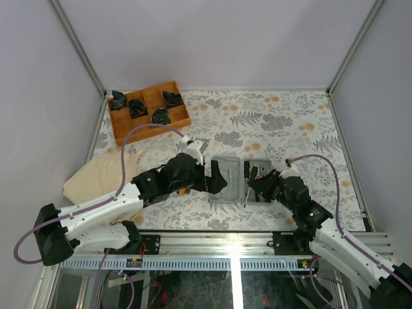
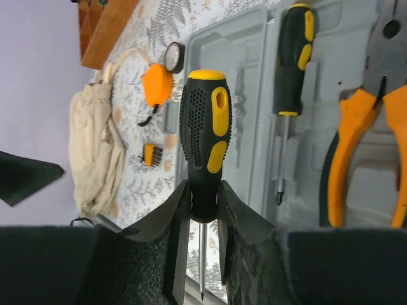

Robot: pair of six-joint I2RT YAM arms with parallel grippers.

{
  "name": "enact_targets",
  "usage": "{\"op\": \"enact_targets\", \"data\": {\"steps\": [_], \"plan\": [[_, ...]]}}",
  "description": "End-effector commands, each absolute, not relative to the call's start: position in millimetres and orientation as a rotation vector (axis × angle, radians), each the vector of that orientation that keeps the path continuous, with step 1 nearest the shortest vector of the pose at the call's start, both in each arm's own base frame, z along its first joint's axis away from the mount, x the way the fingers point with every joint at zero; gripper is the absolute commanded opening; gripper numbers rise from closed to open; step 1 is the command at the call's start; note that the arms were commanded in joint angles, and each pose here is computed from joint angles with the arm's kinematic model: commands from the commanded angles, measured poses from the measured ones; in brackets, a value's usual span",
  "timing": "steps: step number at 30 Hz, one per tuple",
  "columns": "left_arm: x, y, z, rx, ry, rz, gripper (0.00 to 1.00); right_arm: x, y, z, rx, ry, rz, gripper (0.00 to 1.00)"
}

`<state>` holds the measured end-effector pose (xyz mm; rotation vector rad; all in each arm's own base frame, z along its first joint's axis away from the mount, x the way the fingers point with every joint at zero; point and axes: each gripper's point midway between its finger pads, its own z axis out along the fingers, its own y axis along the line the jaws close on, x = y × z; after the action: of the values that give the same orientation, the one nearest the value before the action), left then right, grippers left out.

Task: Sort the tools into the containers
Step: Pick up the screwdriver from the center of the board.

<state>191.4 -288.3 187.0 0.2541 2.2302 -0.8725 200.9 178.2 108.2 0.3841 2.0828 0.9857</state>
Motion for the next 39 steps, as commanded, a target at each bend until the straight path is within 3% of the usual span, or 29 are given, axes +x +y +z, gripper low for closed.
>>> {"op": "enact_targets", "data": {"steps": [1, 8, 14, 32, 39], "plan": [[178.4, -329.8, 206.3, 0.313, 2.148, -1.033, 1.00, 209.4, 194.1, 158.4, 0.466, 1.872, 1.194, 0.00], [159.0, -358.7, 198.4, 0.377, 2.167, -1.100, 0.96, 208.7, 202.5, 172.8, 0.471, 1.824, 1.260, 0.00], [148.3, -372.2, 197.2, 0.418, 2.171, -1.147, 0.86, 208.1, 211.1, 184.8, 0.447, 1.805, 1.315, 0.01], [142.5, -383.0, 185.1, 0.461, 2.200, -1.159, 0.35, 199.4, 223.0, 207.7, 0.428, 1.762, 1.463, 0.03], [143.4, -384.8, 185.5, 0.468, 2.200, -1.154, 0.21, 198.1, 226.2, 211.0, 0.425, 1.759, 1.493, 0.03]]}}
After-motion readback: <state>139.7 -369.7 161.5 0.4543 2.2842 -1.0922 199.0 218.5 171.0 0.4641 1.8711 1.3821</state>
